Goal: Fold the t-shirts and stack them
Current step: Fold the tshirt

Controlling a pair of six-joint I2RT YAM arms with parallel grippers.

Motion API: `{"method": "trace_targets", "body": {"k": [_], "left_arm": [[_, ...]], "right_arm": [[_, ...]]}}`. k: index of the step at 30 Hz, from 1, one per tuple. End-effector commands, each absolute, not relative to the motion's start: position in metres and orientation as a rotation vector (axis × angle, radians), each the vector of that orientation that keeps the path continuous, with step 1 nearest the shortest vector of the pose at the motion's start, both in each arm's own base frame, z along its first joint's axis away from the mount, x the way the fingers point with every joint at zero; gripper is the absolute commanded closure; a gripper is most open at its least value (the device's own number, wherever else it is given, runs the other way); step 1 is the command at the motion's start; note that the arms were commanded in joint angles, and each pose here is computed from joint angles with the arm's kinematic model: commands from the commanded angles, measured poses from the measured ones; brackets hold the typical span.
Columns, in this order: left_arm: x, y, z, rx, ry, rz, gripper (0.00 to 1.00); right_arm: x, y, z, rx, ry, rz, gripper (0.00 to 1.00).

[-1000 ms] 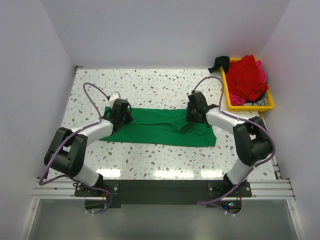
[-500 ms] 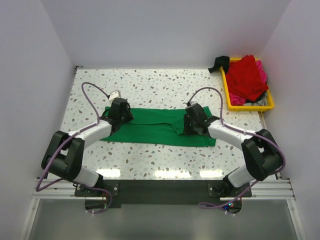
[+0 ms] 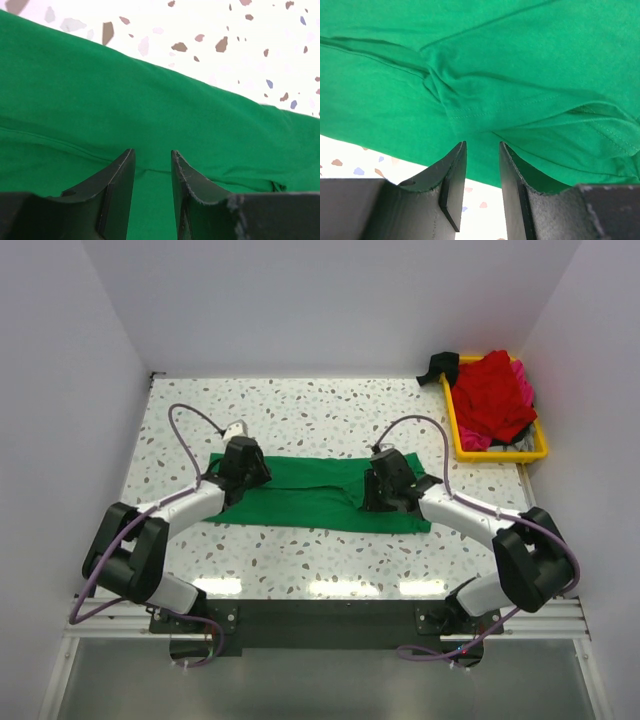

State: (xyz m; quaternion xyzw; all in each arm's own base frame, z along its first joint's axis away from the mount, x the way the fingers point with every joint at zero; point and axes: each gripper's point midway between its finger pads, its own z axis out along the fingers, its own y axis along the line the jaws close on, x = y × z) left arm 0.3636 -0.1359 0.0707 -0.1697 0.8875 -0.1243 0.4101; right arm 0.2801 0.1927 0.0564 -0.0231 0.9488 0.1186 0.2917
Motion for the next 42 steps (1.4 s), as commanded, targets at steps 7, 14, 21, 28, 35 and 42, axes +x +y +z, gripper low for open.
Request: {"method": "trace_targets", "body": {"k": [7, 14, 21, 28, 35, 42], "left_arm": [[0.373, -0.161, 0.097, -0.346, 2.166, -0.393, 0.60], [0.373, -0.168, 0.096, -0.333, 2.173, -0.404, 0.60], [0.372, -0.168, 0.094, -0.331, 2.180, -0.397, 0.60], [0.372, -0.169, 0.091, -0.335, 2.185, -0.400, 0.60], [0.372, -0.169, 0.089, -0.334, 2.188, -0.400, 0.61], [0.372, -0.168, 0.091, -0.333, 2.188, -0.397, 0.61]], "right_arm": [[0.294, 0.218, 0.084, -0.143, 2.436, 0.354, 0.63], [0.304, 0.224, 0.081, -0.192, 2.431, 0.286, 0.63], [0.304, 0.225, 0.061, -0.215, 2.477, 0.245, 0.64], [0.300, 0.225, 0.053, -0.227, 2.496, 0.228, 0.64], [0.300, 0.227, 0.044, -0.238, 2.522, 0.203, 0.67], [0.304, 0.229, 0.050, -0.232, 2.520, 0.202, 0.77]]}}
